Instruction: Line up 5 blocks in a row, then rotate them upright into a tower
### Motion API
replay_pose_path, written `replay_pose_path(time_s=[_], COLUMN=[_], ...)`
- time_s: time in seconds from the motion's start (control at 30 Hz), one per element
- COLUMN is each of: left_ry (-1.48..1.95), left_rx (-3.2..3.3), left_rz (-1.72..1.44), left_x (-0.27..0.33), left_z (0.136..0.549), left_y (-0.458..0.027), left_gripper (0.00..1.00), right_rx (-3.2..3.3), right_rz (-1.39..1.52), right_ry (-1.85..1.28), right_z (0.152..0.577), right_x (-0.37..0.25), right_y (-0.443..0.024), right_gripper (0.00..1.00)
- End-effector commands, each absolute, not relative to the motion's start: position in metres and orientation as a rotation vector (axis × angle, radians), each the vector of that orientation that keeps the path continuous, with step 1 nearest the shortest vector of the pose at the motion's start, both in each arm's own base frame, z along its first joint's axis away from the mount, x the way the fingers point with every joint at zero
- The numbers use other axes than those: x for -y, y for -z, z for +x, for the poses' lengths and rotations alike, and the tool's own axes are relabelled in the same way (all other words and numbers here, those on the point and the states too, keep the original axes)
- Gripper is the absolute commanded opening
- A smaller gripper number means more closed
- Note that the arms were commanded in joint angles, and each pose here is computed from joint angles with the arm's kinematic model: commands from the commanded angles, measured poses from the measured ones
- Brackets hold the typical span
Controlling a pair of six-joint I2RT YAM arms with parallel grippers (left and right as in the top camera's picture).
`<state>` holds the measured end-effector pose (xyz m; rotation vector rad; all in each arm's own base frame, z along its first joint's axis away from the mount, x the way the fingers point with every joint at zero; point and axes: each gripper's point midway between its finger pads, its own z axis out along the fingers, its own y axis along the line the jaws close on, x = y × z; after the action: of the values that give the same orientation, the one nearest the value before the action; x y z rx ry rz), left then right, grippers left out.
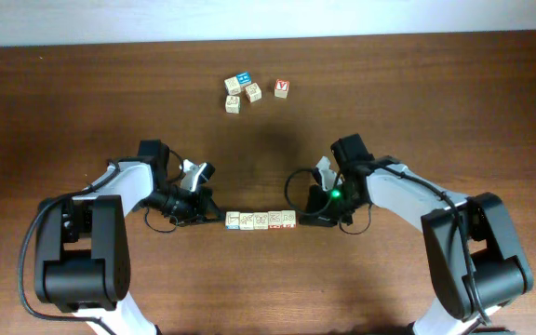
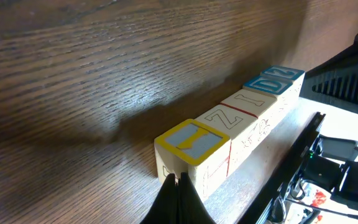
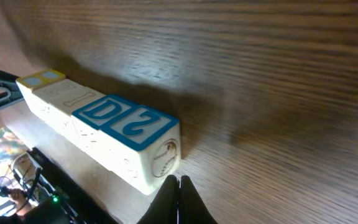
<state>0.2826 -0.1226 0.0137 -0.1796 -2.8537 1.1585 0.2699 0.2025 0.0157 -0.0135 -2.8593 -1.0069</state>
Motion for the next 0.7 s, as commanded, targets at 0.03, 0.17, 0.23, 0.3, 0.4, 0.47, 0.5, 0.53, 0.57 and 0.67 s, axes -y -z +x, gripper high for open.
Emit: replay_pose_path(time_s=[0.03,0.17,0.23,0.3,0.4,0.47,0.5,0.53,0.57,0.67], left_ry=[-1.199,-1.199,-1.199,-1.199,-1.199,-1.199,-1.199,-1.199,-1.199,-1.198], left_rx=[2.828,2.829,2.828,2.829,2.828,2.828,2.828,2.828,2.827,2.825], left_rz=[-0.192,-0.192,-0.191,-0.191,-0.191,-0.191,-0.192,-0.192,-0.191,-0.189], left_x=[0.126,0.126,0.126,0.126,0.126,0.126,0.126,0.126,0.126,0.126], left_z=[0.279,0.279,0.279,0.279,0.279,0.279,0.279,0.279,0.279,0.279], left_y=[-0.013,-0.013,-0.013,-0.013,-0.013,-0.013,-0.013,-0.013,-0.013,-0.013], left_gripper=[0.0,0.0,0.0,0.0,0.0,0.0,0.0,0.0,0.0,0.0], right_rx=[2.843,2.846,2.848,2.857,2.881,2.884,2.888,2.89,2.89,2.893], right_rz=[0.027,0.032,0.032,0.02,-0.121,-0.118,-0.07,-0.033,-0.033,-0.025], right_ry=[1.011,1.01,1.009,0.987,0.87,0.874,0.913,0.944,0.944,0.948], right_z=[0.264,0.264,0.264,0.265,0.266,0.267,0.269,0.27,0.271,0.271], right_x=[-0.211,-0.211,-0.211,-0.209,-0.198,-0.198,-0.202,-0.205,-0.205,-0.205], right_y=[-0.013,-0.013,-0.013,-0.011,-0.003,-0.003,-0.006,-0.007,-0.007,-0.008], right_gripper=[0.04,0.04,0.04,0.04,0.04,0.04,0.04,0.04,0.04,0.04])
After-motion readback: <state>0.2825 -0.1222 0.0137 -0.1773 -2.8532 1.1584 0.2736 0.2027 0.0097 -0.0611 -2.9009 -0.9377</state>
